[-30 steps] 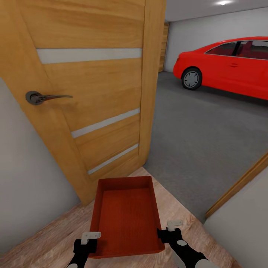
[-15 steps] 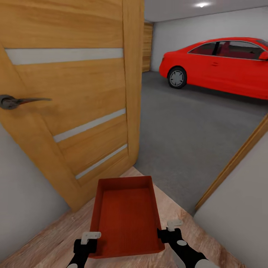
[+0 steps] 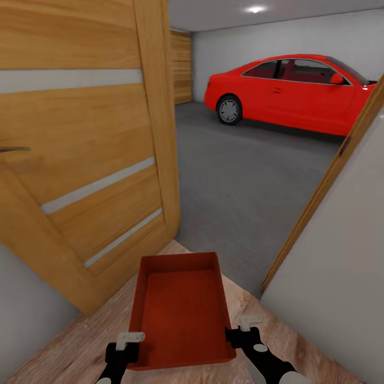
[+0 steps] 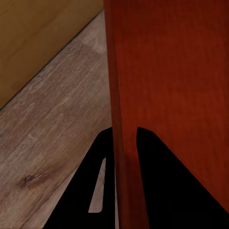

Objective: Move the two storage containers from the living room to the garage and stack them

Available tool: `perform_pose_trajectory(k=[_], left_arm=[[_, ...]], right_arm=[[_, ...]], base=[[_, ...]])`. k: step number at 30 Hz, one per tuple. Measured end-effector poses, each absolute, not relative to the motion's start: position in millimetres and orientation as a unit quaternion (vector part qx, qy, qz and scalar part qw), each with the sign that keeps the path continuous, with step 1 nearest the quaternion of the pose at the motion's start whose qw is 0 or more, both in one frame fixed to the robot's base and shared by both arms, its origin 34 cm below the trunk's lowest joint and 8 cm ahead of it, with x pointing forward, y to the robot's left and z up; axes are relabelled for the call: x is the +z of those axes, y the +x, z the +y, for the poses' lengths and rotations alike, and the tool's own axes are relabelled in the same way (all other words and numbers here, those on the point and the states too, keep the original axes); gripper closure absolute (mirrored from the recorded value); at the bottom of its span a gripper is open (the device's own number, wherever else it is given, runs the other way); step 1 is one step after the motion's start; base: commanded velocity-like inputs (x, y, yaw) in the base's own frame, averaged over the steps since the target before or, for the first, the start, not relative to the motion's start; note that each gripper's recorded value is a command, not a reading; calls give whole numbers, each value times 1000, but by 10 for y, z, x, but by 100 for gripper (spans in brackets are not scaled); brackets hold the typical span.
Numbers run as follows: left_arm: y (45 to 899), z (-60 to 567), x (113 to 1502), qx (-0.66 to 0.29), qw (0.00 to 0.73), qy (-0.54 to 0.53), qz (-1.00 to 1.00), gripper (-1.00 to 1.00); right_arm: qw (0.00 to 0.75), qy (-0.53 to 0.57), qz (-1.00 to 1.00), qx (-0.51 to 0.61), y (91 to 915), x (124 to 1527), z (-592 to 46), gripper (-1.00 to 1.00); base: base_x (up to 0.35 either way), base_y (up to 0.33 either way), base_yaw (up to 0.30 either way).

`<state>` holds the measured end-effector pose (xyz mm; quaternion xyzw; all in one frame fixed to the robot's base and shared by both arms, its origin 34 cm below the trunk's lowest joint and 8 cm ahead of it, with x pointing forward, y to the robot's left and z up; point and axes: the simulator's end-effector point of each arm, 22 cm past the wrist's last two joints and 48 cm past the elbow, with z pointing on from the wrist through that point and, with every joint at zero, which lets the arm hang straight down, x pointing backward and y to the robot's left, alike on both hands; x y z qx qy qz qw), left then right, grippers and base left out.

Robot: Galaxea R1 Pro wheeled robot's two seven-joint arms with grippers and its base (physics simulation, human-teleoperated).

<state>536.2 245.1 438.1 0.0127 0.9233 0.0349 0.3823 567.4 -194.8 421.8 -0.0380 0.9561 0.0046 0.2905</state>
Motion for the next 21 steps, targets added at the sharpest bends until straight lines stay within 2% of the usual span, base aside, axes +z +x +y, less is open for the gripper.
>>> perform_pose_trajectory(k=[5, 13, 21], left_arm=[[5361, 2452, 4383, 35, 382, 13, 923, 100], [5361, 2452, 4384, 35, 383, 13, 923, 100], [5366, 2451, 4386, 35, 383, 13, 923, 100]], right_arm=[[291, -38, 956, 5, 5674, 4220, -1947, 100], [291, -38, 956, 5, 5672, 4221, -1947, 100], [291, -38, 956, 5, 5677, 4223, -1948, 100]], base=[[93, 71, -61], [219, 181, -7], [49, 39, -46]])
